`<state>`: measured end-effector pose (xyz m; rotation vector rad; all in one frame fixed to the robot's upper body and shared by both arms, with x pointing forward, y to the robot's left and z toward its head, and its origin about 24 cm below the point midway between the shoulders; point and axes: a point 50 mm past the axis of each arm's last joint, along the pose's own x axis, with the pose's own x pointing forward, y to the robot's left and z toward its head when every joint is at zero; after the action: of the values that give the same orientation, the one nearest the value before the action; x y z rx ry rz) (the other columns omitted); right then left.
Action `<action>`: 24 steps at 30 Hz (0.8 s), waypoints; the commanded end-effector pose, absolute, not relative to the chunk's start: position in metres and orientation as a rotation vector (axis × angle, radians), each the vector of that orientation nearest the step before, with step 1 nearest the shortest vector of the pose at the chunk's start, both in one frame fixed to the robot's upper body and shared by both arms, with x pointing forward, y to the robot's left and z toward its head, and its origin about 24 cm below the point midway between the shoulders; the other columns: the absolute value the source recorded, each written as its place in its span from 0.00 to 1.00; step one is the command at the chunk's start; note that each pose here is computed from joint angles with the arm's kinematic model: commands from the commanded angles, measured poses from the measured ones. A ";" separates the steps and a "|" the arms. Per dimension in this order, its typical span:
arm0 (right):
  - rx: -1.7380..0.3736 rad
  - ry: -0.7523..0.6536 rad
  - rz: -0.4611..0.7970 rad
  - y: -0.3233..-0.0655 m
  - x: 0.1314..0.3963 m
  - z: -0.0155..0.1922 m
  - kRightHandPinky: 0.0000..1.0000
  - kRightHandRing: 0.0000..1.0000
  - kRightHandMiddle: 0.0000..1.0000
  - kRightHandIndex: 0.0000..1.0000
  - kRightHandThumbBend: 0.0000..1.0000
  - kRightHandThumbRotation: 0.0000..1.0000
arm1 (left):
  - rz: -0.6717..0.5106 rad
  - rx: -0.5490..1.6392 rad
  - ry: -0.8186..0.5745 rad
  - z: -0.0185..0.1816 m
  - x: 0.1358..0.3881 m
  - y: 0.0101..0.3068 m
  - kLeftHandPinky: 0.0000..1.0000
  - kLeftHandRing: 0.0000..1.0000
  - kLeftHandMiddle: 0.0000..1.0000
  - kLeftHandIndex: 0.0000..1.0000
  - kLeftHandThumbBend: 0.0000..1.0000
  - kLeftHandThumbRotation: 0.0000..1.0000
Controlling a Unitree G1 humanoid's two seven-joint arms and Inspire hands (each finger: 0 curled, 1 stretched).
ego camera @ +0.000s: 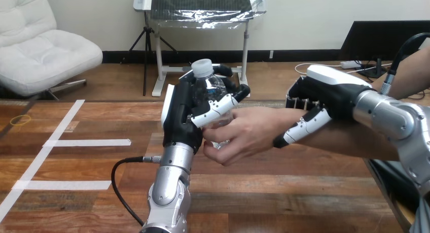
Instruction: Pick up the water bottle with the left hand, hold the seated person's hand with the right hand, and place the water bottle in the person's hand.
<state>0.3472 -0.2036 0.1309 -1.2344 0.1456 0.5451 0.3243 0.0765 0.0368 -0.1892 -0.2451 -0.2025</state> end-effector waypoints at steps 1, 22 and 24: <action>-1.256 0.124 0.559 -0.206 0.344 0.146 0.37 0.45 0.51 0.51 1.00 0.44 | -0.320 -0.154 -0.409 0.081 0.337 0.050 0.55 0.67 0.73 0.73 0.80 0.39; -1.076 0.164 0.675 -0.222 0.327 0.150 0.59 0.68 0.73 0.78 1.00 0.59 | -0.222 -0.078 -0.510 0.089 0.328 0.083 0.83 0.81 0.80 0.78 0.79 0.87; -1.039 0.162 0.686 -0.224 0.326 0.151 0.60 0.70 0.75 0.80 1.00 0.60 | -0.218 -0.070 -0.522 0.089 0.327 0.087 0.85 0.81 0.81 0.78 0.76 0.90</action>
<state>0.3314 -0.2152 0.1501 -1.0990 0.1552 0.6765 0.3270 0.0782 0.0726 -0.1093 -0.4316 -0.2214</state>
